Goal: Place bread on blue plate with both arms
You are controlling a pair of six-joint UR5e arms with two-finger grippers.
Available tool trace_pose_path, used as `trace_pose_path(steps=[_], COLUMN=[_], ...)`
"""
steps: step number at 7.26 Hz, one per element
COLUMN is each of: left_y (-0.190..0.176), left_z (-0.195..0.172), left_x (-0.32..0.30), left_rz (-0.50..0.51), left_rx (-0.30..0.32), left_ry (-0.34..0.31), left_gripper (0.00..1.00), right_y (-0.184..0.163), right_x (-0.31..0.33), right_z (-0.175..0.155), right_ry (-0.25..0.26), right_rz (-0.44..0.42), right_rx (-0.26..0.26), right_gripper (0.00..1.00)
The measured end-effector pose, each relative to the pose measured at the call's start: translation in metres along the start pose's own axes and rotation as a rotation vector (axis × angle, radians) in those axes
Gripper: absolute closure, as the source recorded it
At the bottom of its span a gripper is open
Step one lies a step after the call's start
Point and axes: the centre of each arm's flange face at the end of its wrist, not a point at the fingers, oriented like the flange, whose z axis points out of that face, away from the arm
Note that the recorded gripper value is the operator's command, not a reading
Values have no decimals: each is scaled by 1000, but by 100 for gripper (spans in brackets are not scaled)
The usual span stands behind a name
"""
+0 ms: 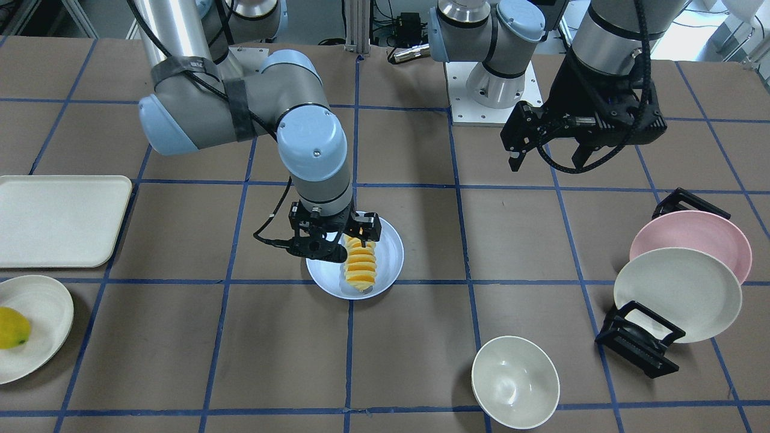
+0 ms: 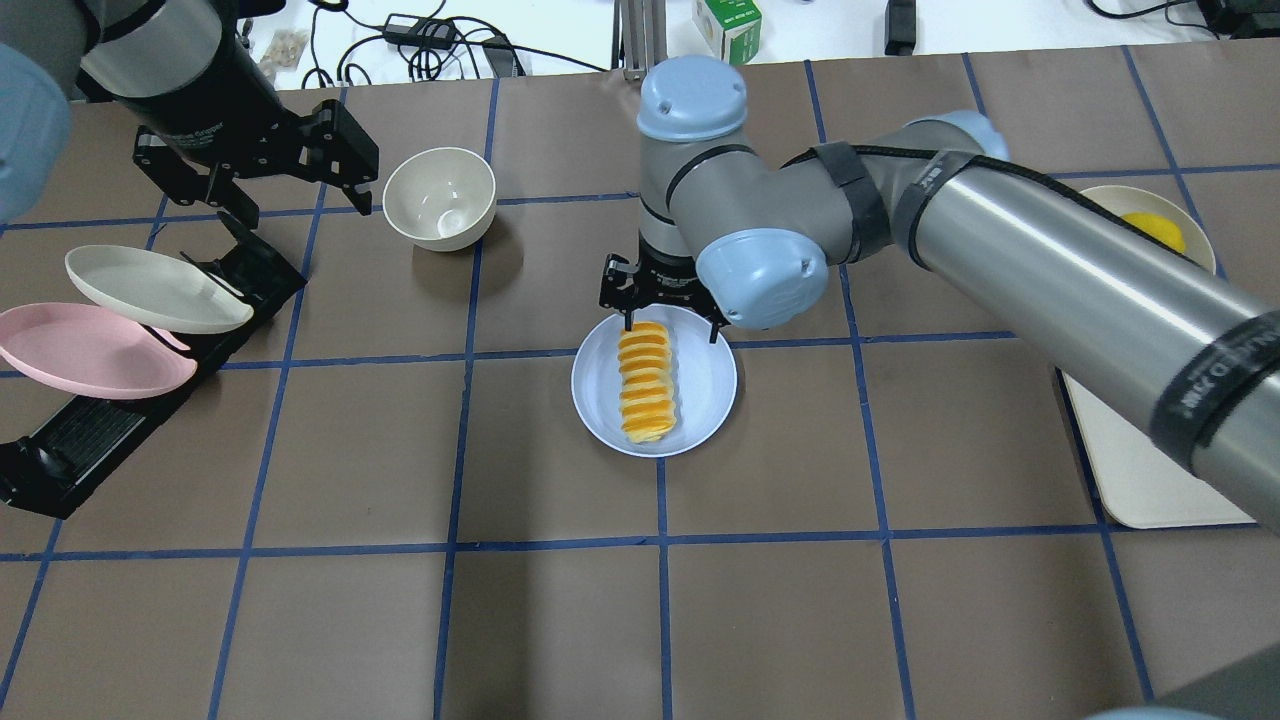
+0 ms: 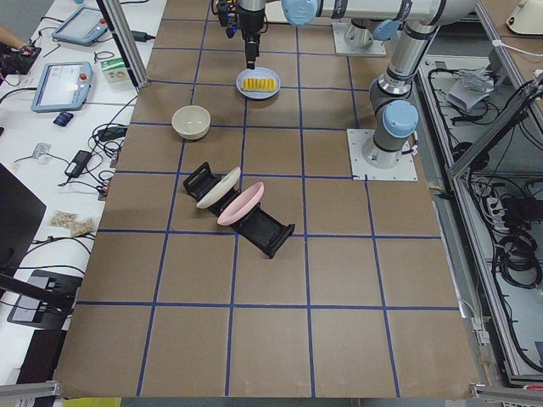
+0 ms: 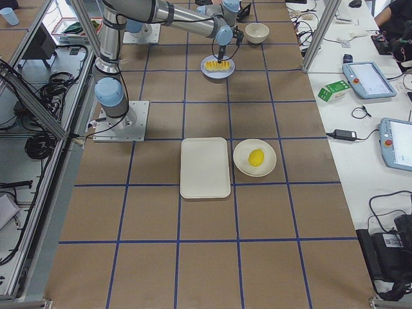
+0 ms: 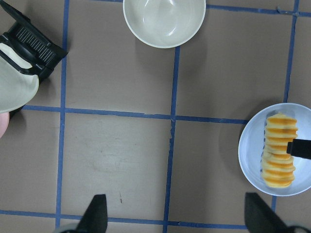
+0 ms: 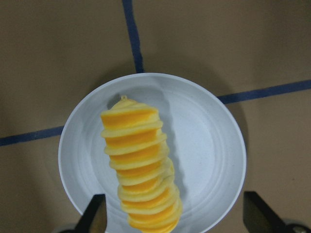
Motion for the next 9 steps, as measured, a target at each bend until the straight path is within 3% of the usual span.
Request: trace_pose_path(steps=[3,4,5,7,9], left_y=[5,6,6,6,6], left_z=[0,0,0,0,0], left_x=[2,2,3,3,3], left_rz=[5,6,7,7,6], left_rx=[1,1,1,1,1], left_ry=[-3,-4,-3,-3,-3], left_gripper=[0,0,0,0,0], right_y=[-13,-11,-4,15,22], right_x=[84,111,135,161,169], right_z=[-100,-125,-145,-181,-192], right_ry=[-32,-26,-4,23,48], right_rz=[-77,-66,-40,-6,7], right_rx=[107,112,101,129,149], right_gripper=[0,0,0,0,0])
